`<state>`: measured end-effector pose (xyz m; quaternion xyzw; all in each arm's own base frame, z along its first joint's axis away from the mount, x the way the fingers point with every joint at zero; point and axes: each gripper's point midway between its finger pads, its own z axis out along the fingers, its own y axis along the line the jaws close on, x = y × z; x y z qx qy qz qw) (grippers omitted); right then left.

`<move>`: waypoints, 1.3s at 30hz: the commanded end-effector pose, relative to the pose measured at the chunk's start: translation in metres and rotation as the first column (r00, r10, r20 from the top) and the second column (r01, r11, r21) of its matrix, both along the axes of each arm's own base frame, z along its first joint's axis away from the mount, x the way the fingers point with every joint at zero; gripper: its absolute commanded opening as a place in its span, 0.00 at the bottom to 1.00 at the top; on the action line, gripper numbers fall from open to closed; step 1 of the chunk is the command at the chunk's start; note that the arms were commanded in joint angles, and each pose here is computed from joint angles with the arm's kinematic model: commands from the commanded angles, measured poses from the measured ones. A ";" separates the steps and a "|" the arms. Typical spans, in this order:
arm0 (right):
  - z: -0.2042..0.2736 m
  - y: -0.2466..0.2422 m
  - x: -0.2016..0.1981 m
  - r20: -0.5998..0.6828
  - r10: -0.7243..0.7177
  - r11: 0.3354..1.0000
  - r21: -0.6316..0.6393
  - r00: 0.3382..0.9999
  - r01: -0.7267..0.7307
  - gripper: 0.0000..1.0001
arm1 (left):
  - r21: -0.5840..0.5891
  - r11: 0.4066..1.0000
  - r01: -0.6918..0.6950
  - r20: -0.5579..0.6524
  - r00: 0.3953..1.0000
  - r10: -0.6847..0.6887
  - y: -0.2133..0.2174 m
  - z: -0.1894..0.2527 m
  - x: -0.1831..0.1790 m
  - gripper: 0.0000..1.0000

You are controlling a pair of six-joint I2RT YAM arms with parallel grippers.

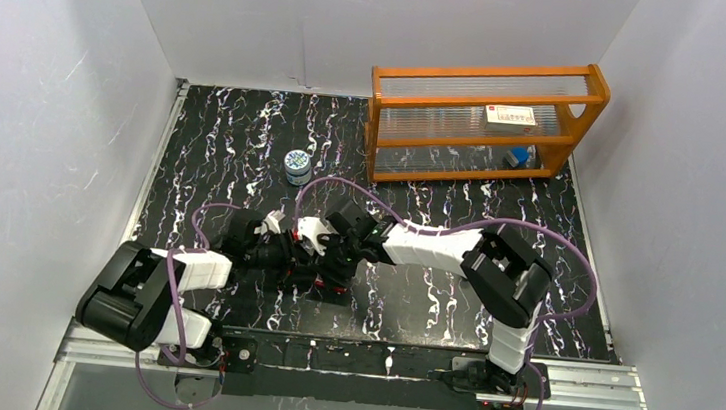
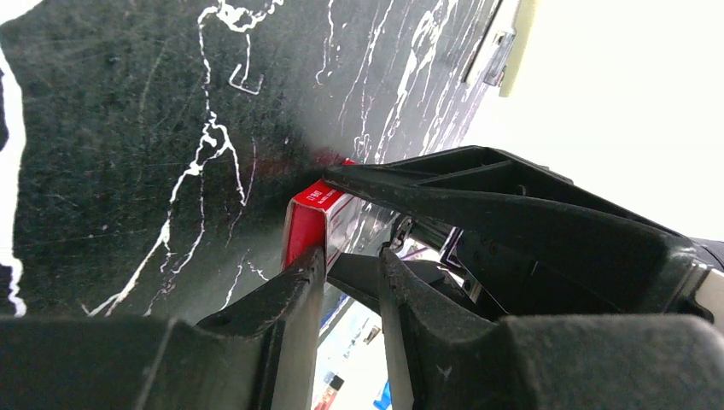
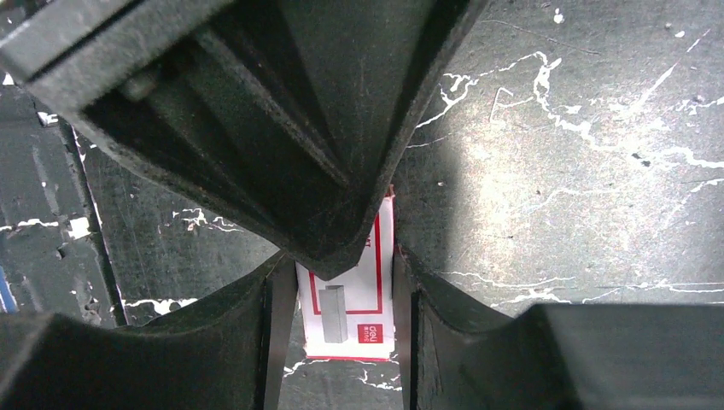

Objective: Load the staples into the stapler

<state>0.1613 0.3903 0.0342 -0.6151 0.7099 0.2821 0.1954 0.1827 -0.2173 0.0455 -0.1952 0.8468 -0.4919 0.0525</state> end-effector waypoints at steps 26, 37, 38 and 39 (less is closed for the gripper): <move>0.000 -0.020 0.007 0.150 0.077 0.997 -0.021 0.986 -0.075 0.65 | 0.030 0.998 0.054 -0.022 0.998 -0.053 -0.003 -0.016 -0.004 0.27; 0.006 -0.013 0.016 0.224 0.048 0.999 -0.021 0.973 -0.045 0.51 | -0.004 0.997 0.080 -0.022 0.997 -0.080 -0.007 -0.012 -0.007 0.20; 0.007 -0.012 0.016 0.220 0.050 0.999 -0.018 0.974 -0.048 0.51 | -0.015 0.996 0.085 -0.021 0.996 -0.085 -0.008 -0.010 -0.007 0.20; 0.007 -0.011 0.014 0.217 0.056 0.998 -0.013 0.975 -0.054 0.52 | -0.023 0.996 0.090 -0.021 0.996 -0.091 -0.009 -0.009 -0.008 0.20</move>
